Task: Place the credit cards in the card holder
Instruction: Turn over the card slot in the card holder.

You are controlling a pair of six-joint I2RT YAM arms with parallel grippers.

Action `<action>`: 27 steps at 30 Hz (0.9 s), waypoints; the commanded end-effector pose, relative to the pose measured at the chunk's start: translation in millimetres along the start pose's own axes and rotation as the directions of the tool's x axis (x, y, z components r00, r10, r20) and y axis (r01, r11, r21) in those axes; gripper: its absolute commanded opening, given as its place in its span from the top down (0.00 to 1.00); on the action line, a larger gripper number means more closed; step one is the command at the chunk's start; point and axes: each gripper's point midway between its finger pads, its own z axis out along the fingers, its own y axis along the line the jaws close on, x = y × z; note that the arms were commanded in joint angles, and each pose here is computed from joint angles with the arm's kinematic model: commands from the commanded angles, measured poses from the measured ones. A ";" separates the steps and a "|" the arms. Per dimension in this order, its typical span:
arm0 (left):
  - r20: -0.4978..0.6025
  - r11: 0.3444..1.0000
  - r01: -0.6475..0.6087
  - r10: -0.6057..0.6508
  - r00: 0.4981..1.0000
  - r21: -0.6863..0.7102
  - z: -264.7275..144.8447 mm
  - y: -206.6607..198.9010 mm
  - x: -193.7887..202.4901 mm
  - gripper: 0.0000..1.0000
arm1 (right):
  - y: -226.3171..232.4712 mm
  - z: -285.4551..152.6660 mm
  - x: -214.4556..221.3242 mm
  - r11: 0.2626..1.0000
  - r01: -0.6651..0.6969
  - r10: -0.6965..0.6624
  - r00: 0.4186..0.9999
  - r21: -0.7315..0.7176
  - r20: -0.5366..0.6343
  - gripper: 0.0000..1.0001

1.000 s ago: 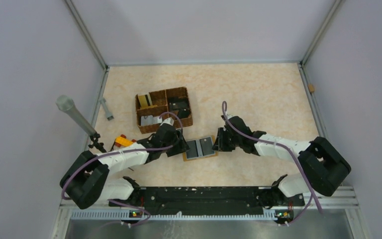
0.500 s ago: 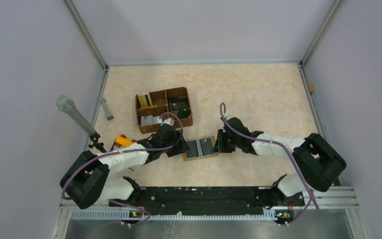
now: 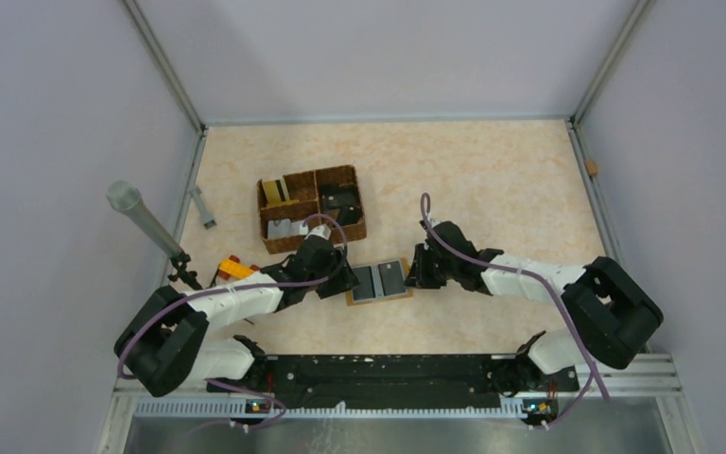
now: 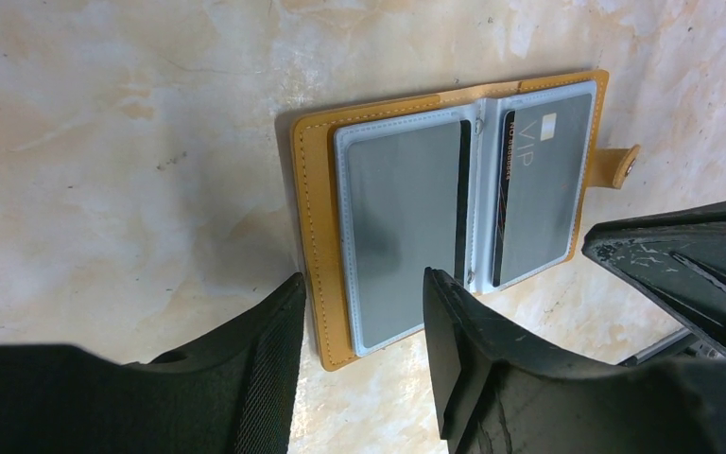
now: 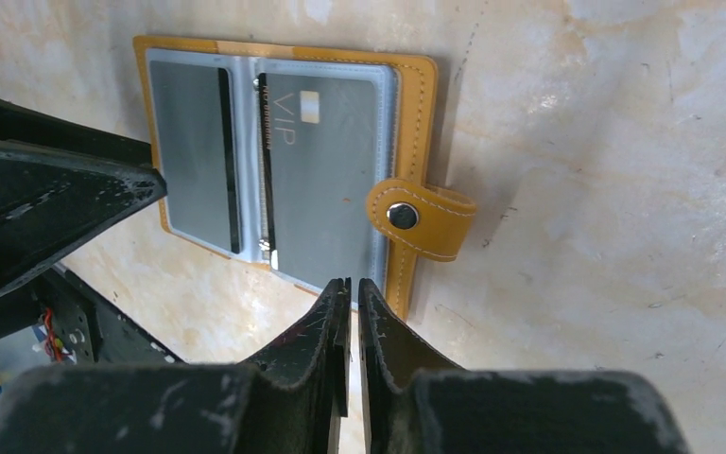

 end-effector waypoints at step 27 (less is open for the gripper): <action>-0.003 0.999 0.008 -0.008 1.000 0.032 2.9 -2.9 2.3 0.49 | 12.3 4.2 -14.3 1.000 0.002 -0.001 0.999 -0.017 0.044 0.84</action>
